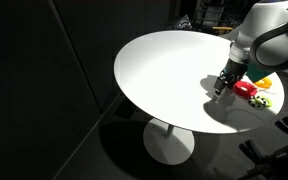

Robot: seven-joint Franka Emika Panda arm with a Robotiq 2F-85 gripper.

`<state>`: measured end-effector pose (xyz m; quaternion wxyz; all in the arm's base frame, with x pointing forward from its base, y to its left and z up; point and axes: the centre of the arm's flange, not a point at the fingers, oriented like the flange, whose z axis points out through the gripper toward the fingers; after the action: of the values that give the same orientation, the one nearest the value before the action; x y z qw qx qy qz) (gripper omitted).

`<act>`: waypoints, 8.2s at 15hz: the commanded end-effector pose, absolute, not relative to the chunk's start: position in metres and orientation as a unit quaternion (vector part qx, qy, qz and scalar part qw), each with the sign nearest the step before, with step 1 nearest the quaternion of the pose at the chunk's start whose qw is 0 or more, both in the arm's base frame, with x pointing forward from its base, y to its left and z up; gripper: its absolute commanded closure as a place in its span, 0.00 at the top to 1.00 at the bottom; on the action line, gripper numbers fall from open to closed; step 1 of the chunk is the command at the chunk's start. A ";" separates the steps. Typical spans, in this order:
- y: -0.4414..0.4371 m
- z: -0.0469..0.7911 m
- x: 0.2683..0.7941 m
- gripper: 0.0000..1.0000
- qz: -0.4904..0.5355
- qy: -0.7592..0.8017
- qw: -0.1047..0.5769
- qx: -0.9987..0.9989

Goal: Put the clear ring on the orange stand

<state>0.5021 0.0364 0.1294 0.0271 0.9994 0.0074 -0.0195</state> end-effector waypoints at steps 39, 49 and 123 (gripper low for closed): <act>-0.007 0.333 0.529 0.09 0.030 -0.087 0.048 0.995; -0.042 0.359 0.556 0.09 0.046 -0.150 0.038 0.987; -0.015 0.373 0.461 1.00 -0.019 -0.063 0.022 0.998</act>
<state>0.4834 -0.0194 0.3489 0.0205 0.9971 -0.0666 -0.0316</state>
